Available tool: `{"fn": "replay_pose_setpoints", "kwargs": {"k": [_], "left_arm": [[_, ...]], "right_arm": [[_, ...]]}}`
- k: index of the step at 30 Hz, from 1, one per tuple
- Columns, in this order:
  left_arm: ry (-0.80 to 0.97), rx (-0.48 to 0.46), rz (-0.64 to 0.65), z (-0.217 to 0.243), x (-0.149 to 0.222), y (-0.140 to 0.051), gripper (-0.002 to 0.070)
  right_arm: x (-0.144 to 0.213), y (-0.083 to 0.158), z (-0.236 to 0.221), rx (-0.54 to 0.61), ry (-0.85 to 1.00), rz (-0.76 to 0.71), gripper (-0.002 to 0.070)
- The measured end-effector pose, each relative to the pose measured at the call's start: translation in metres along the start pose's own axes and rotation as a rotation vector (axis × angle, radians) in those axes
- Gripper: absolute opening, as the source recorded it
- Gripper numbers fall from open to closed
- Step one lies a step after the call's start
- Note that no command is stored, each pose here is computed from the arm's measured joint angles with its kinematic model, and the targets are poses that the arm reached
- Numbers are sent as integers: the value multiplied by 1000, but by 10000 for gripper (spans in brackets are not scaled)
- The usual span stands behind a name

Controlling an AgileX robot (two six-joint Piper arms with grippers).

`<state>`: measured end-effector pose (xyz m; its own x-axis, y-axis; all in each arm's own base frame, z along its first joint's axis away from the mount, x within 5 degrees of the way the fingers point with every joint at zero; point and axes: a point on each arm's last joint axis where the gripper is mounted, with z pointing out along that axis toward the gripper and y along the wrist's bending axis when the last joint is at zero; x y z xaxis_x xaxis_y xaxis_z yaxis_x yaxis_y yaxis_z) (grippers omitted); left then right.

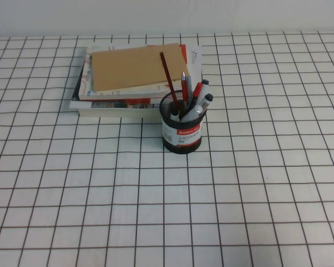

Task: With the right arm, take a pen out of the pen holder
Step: 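Take a marker out of the pen holder and lay it on the table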

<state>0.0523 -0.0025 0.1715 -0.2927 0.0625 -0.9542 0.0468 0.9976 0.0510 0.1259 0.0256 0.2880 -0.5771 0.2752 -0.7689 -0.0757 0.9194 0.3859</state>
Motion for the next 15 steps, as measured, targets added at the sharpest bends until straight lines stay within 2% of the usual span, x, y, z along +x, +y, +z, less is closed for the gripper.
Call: {"fn": "replay_pose_setpoints", "kwargs": {"k": [8, 11, 15], "left_arm": [[0, 0, 0, 0, 0, 0, -4], [0, 0, 0, 0, 0, 0, -4], [0, 0, 0, 0, 0, 0, -4]], "right_arm": [[-23, 6, 41, -59, 60, -61, -16], [-24, 22, 62, -111, 81, -117, -16], [-26, 64, 92, -218, 132, -232, -16]]}}
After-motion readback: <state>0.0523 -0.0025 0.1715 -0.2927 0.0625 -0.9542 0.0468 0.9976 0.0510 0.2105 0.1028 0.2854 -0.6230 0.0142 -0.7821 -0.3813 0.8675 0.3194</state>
